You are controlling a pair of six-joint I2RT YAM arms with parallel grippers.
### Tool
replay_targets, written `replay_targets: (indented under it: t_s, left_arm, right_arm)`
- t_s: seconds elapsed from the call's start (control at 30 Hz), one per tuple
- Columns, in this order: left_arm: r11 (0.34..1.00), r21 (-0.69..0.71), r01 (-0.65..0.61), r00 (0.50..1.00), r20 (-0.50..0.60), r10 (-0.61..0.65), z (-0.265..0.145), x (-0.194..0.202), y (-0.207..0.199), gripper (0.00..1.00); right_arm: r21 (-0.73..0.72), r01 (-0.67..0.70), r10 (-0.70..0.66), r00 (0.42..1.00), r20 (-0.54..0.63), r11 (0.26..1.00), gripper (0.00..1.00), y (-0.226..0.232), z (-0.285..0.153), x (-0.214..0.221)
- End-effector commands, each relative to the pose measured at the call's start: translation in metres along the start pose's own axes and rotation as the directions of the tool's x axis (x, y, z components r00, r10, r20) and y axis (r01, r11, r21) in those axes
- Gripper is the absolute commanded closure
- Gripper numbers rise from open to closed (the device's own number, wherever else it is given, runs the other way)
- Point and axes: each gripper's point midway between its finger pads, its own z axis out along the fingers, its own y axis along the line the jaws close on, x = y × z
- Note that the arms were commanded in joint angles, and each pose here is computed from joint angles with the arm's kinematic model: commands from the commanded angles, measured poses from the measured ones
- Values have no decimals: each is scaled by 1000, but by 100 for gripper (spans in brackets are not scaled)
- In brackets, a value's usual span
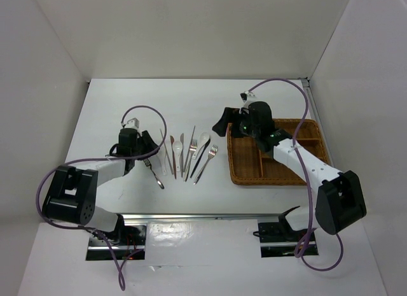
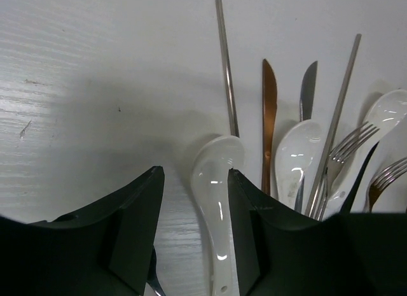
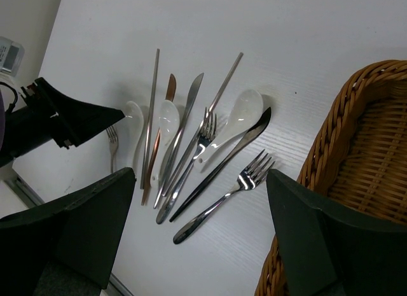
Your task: Sort the eating utensils into containers
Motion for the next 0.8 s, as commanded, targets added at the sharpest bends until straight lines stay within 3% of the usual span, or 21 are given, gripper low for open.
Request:
replay_targets:
  t_s: [0.0,0.33,0.63,0.77]
  left_arm:
    - [1000,-3,31,999,-22,-31,7,-8,-2,43]
    - [1000,11,27,997,-72,-26,17,-5,-7,45]
    - [1000,4,24,992,-124,-24,25,3,-6,59]
    - [1000,10,14,993,-115,-13,26,-2,-8,73]
  right_arm:
    - [-15,4,-5,1000,-13,1000,8,5,4,-1]
    - [-22,-1,0,999,-38,1000,8,4,10,4]
    - [-10,-3,2,999,-42,1000,8,2,14,2]
    - [-34,-10,9,999,-44,999,8,7,12,3]
